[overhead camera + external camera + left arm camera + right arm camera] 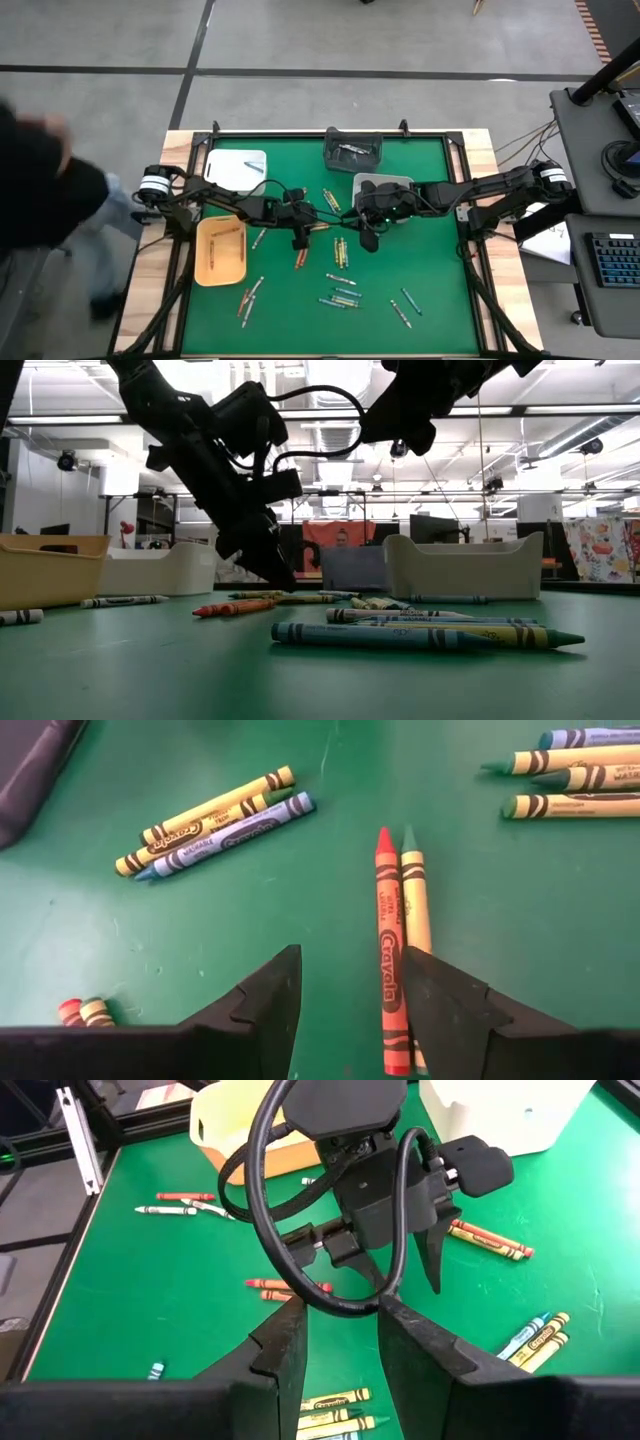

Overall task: Sort crayons
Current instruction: Put the orange crayon into the orange bin

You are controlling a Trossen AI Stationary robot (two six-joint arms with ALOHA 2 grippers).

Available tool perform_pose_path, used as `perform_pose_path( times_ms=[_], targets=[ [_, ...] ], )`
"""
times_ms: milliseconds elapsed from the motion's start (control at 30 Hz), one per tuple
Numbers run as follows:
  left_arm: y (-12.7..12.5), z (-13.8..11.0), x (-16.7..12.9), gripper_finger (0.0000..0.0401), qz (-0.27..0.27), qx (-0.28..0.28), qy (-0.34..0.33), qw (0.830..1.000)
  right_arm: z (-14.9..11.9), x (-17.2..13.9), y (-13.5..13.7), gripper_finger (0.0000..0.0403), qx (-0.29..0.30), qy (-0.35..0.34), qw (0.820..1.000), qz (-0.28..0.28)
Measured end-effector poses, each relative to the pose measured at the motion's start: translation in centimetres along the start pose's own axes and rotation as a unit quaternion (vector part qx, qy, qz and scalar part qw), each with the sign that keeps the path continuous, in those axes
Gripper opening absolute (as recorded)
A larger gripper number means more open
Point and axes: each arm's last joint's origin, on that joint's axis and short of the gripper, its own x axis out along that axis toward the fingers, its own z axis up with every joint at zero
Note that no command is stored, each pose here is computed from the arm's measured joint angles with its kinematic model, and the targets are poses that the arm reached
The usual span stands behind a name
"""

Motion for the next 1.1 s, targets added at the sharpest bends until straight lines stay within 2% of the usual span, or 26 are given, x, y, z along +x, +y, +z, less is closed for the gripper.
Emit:
perform_pose_path(
  times_ms=[533, 700, 933, 1100],
  targets=[
    [-0.3, -0.7, 1.4, 0.0146, 0.006, 0.001, 0.01, 1.0, -0.1, 0.0, 0.0, 0.0112, 0.004, 0.0, 1.0, 0.0],
    [-0.4, -0.9, 1.8, 0.0103, 0.005, 0.003, 0.015, 1.0, -0.1, 0.0, 0.0, 0.0112, 0.004, 0.0, 1.0, 0.001],
    [-0.3, -0.7, 1.5, 0.0014, 0.018, 0.018, 0.012, 1.0, 0.0, 0.0, 0.0, 0.0112, 0.004, -0.001, 1.0, 0.001],
    [0.2, -0.3, 0.4, 0.0008, 0.046, 0.026, 0.009, 0.999, 0.0, 0.0, 0.0, 0.0112, 0.004, -0.004, 1.0, -0.001]
  ],
)
